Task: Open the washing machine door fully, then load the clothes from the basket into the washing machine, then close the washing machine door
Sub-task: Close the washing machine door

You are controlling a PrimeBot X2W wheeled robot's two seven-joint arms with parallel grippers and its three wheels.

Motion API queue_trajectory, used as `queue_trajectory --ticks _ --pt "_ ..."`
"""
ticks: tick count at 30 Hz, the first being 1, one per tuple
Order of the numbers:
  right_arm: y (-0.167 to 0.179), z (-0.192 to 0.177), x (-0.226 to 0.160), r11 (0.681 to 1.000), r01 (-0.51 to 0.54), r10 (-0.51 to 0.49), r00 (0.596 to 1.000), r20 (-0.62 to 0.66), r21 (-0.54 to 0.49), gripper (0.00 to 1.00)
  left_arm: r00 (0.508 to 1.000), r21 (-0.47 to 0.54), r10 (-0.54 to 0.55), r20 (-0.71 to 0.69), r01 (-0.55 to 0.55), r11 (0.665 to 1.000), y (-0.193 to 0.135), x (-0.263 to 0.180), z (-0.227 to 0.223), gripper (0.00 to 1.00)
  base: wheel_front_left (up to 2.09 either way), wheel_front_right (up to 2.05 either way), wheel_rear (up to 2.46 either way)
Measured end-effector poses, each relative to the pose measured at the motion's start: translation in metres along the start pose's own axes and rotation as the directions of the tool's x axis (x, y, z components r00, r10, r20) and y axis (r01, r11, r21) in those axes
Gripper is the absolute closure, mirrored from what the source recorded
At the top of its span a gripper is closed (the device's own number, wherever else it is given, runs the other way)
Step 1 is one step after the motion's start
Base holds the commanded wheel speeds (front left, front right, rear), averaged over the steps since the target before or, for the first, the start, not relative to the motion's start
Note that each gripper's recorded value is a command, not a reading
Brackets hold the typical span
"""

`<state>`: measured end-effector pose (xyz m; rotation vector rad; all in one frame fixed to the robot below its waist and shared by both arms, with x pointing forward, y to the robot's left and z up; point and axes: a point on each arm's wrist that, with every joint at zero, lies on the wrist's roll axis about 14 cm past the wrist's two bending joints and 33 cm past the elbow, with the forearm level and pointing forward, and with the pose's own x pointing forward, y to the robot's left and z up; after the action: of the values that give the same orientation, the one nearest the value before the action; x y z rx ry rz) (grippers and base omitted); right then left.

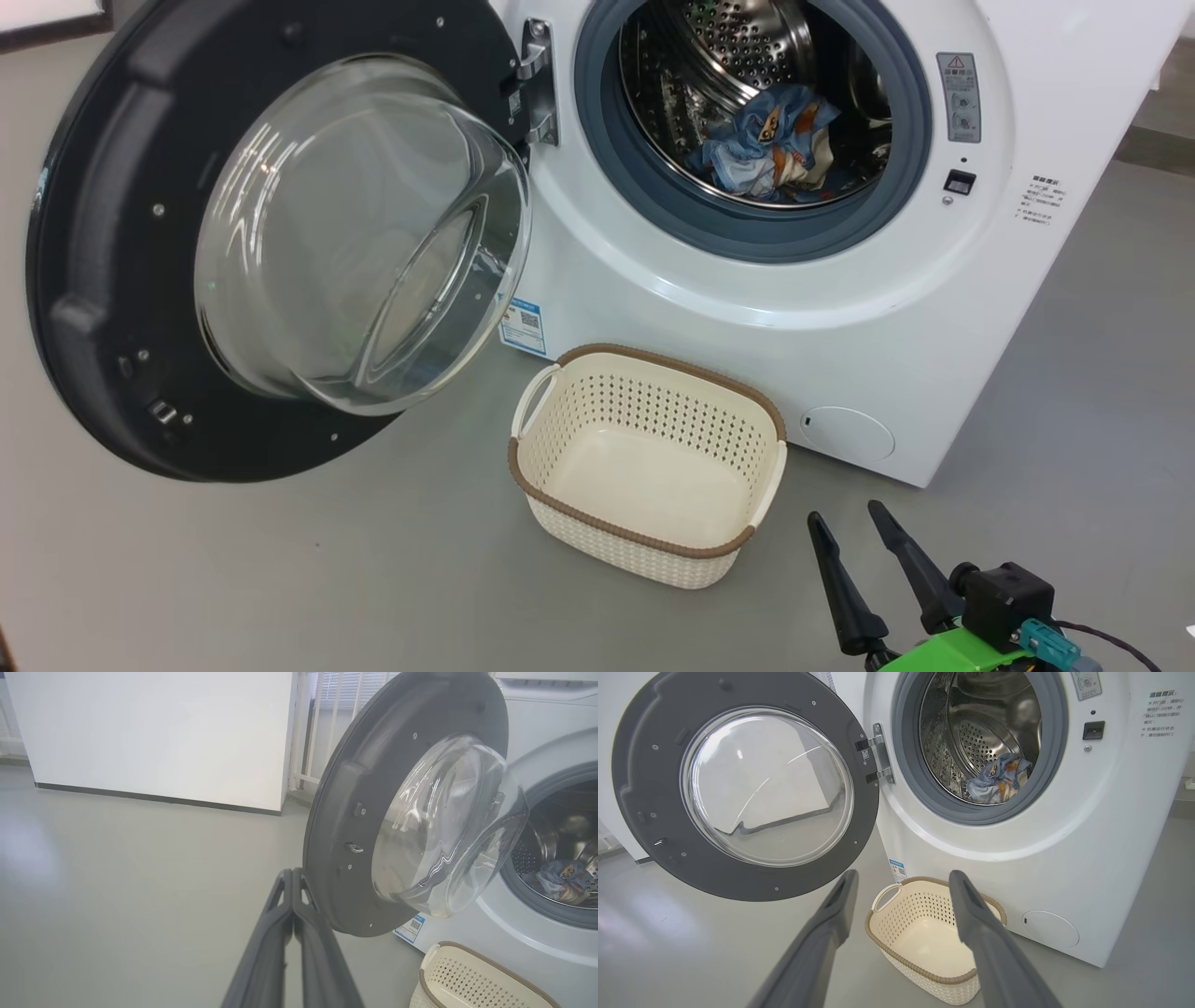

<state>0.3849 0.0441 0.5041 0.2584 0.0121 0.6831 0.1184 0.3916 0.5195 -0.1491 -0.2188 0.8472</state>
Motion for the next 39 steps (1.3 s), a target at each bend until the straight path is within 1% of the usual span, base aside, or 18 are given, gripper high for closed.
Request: queue_trajectory --ticks 4,5,10,15,17,20,24,26,29,31,33,37,39 --pt "-0.002 0.003 -0.002 1.000 0.008 -0.008 1.000 0.009 -0.001 0.00 0.996 0.006 -0.007 0.094 0.007 1.000 0.007 0.020 0.028 1.00 0.00 0.00 0.00" --pt "-0.002 0.003 -0.002 1.000 0.008 -0.008 1.000 0.009 -0.001 0.00 0.996 0.006 -0.007 0.094 0.007 1.000 0.007 0.020 0.028 1.00 0.00 0.00 0.00" --pt "-0.004 0.006 -0.005 1.000 0.016 -0.016 1.000 0.016 -0.002 0.00 0.983 0.039 -0.041 0.180 0.035 0.999 0.008 0.040 0.058 1.00 0.00 0.00 0.00" --pt "-0.010 0.000 -0.013 0.999 0.038 -0.038 0.999 0.000 0.002 0.00 0.977 0.010 -0.037 0.211 0.036 0.999 0.012 0.059 0.069 1.00 0.00 0.00 0.00" --pt "-0.013 0.000 -0.014 0.999 0.047 -0.047 0.999 0.000 0.004 0.00 0.975 -0.026 -0.021 0.221 0.027 0.999 0.015 0.068 0.073 1.00 0.00 0.00 0.00" --pt "-0.017 -0.002 -0.017 0.998 0.062 -0.062 0.998 -0.002 0.008 0.00 0.973 -0.118 0.016 0.228 0.011 0.993 0.020 0.083 0.074 1.00 0.00 0.00 0.00" --pt "-0.024 -0.004 -0.019 0.997 0.080 -0.080 0.997 -0.007 0.010 0.00 0.978 -0.245 0.049 0.201 0.002 0.970 0.023 0.103 0.073 1.00 0.00 0.00 0.00" --pt "-0.027 -0.005 -0.021 0.996 0.089 -0.089 0.996 -0.010 0.007 0.00 0.981 -0.323 0.061 0.186 0.002 0.946 0.023 0.113 0.073 1.00 0.00 0.00 0.00" --pt "-0.032 -0.008 -0.022 0.995 0.102 -0.102 0.995 -0.016 0.012 0.00 0.984 -0.398 0.074 0.162 -0.004 0.917 0.026 0.126 0.074 1.00 0.00 0.00 0.00" --pt "-0.035 -0.010 -0.023 0.994 0.111 -0.111 0.994 -0.020 0.012 0.00 0.987 -0.467 0.087 0.134 -0.015 0.884 0.028 0.135 0.072 1.00 0.00 0.00 0.00" --pt "-0.037 -0.012 -0.024 0.993 0.118 -0.118 0.993 -0.024 0.011 0.00 0.988 -0.558 0.106 0.108 -0.028 0.829 0.029 0.142 0.069 1.00 0.00 0.00 0.00" --pt "-0.043 -0.013 -0.024 0.991 0.130 -0.130 0.991 -0.025 0.015 0.00 0.993 -0.687 0.111 0.047 -0.049 0.725 0.031 0.158 0.063 1.00 0.00 0.00 0.00" --pt "-0.044 -0.010 -0.021 0.992 0.130 -0.130 0.991 -0.018 0.001 0.00 0.994 -0.742 0.109 0.017 -0.060 0.668 0.032 0.165 0.059 1.00 0.00 0.00 0.00"
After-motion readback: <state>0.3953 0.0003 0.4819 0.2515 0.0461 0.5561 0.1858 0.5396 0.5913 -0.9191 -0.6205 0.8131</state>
